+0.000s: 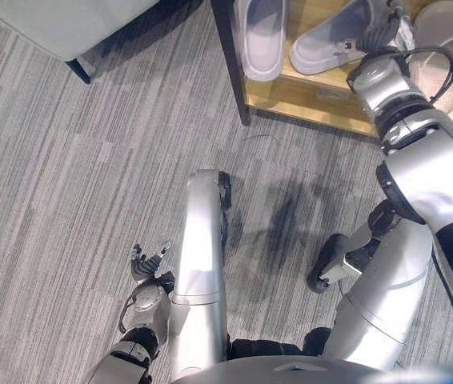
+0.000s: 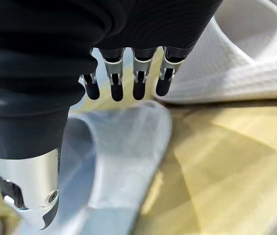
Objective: Arrange the slippers neatly on the shoe rack.
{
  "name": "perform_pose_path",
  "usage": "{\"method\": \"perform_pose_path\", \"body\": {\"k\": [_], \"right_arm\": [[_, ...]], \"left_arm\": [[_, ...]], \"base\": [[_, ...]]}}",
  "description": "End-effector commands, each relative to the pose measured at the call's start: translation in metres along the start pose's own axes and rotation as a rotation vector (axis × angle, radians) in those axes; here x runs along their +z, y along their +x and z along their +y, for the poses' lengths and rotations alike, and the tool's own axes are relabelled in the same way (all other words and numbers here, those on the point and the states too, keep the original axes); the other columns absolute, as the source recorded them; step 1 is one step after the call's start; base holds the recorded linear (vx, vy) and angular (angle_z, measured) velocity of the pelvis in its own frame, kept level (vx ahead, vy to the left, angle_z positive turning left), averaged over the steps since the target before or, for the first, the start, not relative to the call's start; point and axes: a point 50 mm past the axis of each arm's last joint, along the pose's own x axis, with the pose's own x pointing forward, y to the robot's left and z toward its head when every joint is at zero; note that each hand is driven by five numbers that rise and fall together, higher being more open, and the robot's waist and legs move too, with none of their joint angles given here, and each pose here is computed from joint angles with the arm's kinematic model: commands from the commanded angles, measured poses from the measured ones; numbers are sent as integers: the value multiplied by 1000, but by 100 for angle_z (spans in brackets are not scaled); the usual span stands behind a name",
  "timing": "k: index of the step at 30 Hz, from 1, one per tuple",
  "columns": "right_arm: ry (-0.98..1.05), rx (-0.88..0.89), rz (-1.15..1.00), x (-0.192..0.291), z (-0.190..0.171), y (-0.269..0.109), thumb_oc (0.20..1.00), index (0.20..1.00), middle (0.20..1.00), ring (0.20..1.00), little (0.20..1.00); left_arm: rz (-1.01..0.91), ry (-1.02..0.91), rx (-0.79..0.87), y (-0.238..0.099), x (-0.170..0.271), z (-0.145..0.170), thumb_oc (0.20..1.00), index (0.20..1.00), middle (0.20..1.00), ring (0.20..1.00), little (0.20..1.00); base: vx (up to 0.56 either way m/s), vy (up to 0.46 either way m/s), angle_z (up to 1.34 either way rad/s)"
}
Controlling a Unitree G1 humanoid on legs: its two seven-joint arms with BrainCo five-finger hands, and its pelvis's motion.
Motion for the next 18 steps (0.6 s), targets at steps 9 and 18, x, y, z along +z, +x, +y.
{"method": "perform_pose_path", "body": {"k": [9, 18], "right_arm": [[-119, -111, 123, -30, -26, 10, 840, 840, 840, 840, 840], [-160, -142, 117, -32, -38, 15, 200, 200, 200, 200, 200]], "left_arm": [[-23, 52, -11, -5, -2, 4, 1000, 1000, 1000, 1000, 1000], [-28, 85, -16, -7, -5, 7, 1000, 1000, 1000, 1000, 1000]], "base": [[2, 1, 1], [3, 1, 2]]}}
